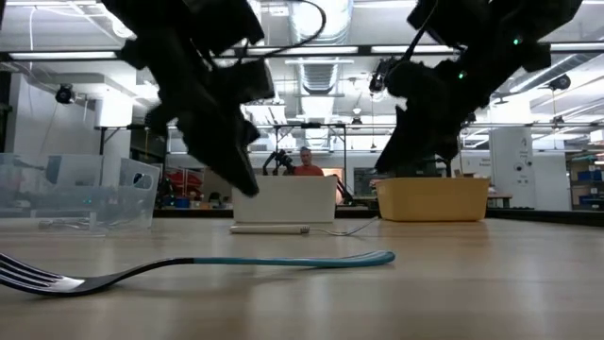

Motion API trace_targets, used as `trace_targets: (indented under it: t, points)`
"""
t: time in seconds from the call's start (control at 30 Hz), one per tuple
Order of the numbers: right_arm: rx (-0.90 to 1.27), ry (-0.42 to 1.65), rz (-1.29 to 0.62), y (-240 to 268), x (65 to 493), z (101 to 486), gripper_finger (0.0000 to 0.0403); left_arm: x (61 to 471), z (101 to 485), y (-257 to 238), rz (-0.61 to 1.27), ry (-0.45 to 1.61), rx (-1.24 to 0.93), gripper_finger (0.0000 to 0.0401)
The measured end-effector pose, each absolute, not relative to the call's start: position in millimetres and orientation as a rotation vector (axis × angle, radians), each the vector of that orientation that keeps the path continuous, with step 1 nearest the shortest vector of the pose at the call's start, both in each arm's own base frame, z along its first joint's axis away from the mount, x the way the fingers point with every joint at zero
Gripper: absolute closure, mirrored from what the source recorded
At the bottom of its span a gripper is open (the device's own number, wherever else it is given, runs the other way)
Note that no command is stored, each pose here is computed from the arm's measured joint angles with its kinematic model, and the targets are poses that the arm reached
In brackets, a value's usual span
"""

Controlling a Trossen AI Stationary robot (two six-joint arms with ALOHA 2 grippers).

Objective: Sort silverware by color (type)
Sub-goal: Put the white fork into the transparent bin

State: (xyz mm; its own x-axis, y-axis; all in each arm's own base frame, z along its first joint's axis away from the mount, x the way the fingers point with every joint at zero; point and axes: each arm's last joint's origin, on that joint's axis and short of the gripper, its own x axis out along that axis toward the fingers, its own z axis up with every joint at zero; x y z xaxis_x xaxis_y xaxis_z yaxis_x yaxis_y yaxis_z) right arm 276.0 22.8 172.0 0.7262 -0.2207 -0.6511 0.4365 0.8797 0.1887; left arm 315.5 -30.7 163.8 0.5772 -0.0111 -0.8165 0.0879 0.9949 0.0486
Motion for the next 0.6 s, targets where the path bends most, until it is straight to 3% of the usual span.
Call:
trace_targets:
  t: [0.27, 0.6]
  points:
    - [0.572, 0.713, -0.367, 15, 282, 158, 0.0379, 324, 132, -28, 0.026, 1.023, 0.13, 0.0401]
    - [0.711, 0.74, -0.323, 18, 282, 157, 0.0279, 325, 134, -31, 0.029, 1.007, 0.108, 0.0401]
